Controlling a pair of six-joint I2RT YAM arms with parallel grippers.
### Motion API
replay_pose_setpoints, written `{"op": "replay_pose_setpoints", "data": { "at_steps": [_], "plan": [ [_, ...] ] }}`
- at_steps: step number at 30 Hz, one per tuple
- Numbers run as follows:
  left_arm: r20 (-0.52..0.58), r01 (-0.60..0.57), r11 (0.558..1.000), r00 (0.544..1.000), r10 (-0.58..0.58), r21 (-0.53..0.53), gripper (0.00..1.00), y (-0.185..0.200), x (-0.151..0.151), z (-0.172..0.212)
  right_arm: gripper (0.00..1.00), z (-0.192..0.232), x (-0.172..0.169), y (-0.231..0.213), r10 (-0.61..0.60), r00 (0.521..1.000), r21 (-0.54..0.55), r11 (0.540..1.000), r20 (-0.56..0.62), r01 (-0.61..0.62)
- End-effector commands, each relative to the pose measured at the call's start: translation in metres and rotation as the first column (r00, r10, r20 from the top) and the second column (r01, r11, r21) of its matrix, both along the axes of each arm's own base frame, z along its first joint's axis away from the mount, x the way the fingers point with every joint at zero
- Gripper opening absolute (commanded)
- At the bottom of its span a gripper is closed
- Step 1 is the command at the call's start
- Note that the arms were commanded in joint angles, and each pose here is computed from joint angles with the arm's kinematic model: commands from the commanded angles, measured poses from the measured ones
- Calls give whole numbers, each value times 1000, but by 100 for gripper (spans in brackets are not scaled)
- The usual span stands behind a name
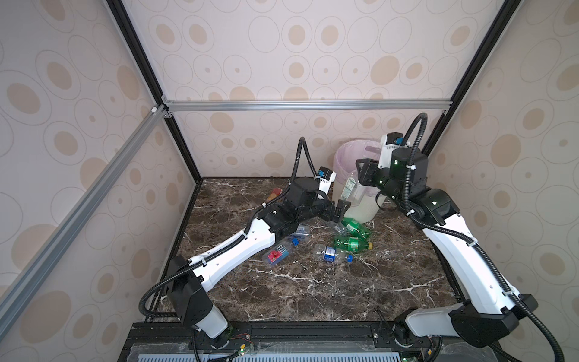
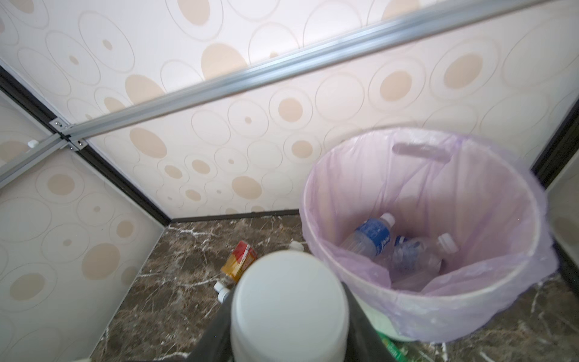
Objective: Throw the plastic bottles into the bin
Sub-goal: 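Lift the clear bottle while the right gripper grasps its white cap, then raise the clear bottle over the bin with the right gripper while the left releases, then open the right gripper above the bin to drop the clear bottle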
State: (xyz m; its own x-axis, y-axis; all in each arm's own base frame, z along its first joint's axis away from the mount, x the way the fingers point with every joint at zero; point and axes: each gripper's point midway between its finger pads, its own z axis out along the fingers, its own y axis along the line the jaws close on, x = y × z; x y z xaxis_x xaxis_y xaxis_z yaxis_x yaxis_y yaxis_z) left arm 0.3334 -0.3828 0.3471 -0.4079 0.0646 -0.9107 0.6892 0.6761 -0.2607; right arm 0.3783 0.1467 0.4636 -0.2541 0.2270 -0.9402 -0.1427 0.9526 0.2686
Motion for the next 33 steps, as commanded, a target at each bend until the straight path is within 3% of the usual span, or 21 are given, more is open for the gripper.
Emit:
{"op": "replay_pose_setpoints", "data": {
  "at_steps": [1,6,10,14,17,19,21,23,28,33],
  "plan": [
    [57,41,999,998,-40,-5,99,-10,0,25,20,69,-11,-28,-94,968,-56,992,231,110],
    [104,50,999,993,-48,-15,99,-13,3,46,20,127,-21,-50,-181,895,-53,974,407,220],
    [129,54,998,990,-55,10,99,-14,5,49,18,143,-13,-59,-232,865,-53,957,445,284],
    [134,58,998,989,-62,30,99,-14,5,44,18,107,39,-68,-277,903,-71,946,329,316],
    [125,58,997,990,-64,52,99,-13,5,35,21,53,92,-77,-317,934,-80,939,163,333],
    [117,56,997,991,-63,62,99,-12,5,31,39,25,118,-76,-329,942,-101,937,62,334],
    [110,57,996,992,-64,68,99,-9,2,27,60,23,126,-73,-333,943,-113,936,16,333],
    [110,51,996,992,-58,73,99,-4,0,23,70,25,126,-72,-328,945,-95,940,4,327],
    [96,31,996,995,-39,84,99,7,-2,10,88,31,119,-71,-316,948,-35,948,36,318],
    [75,28,997,997,-33,77,99,13,-4,2,96,33,110,-73,-316,948,-36,948,31,317]
  ]
}}
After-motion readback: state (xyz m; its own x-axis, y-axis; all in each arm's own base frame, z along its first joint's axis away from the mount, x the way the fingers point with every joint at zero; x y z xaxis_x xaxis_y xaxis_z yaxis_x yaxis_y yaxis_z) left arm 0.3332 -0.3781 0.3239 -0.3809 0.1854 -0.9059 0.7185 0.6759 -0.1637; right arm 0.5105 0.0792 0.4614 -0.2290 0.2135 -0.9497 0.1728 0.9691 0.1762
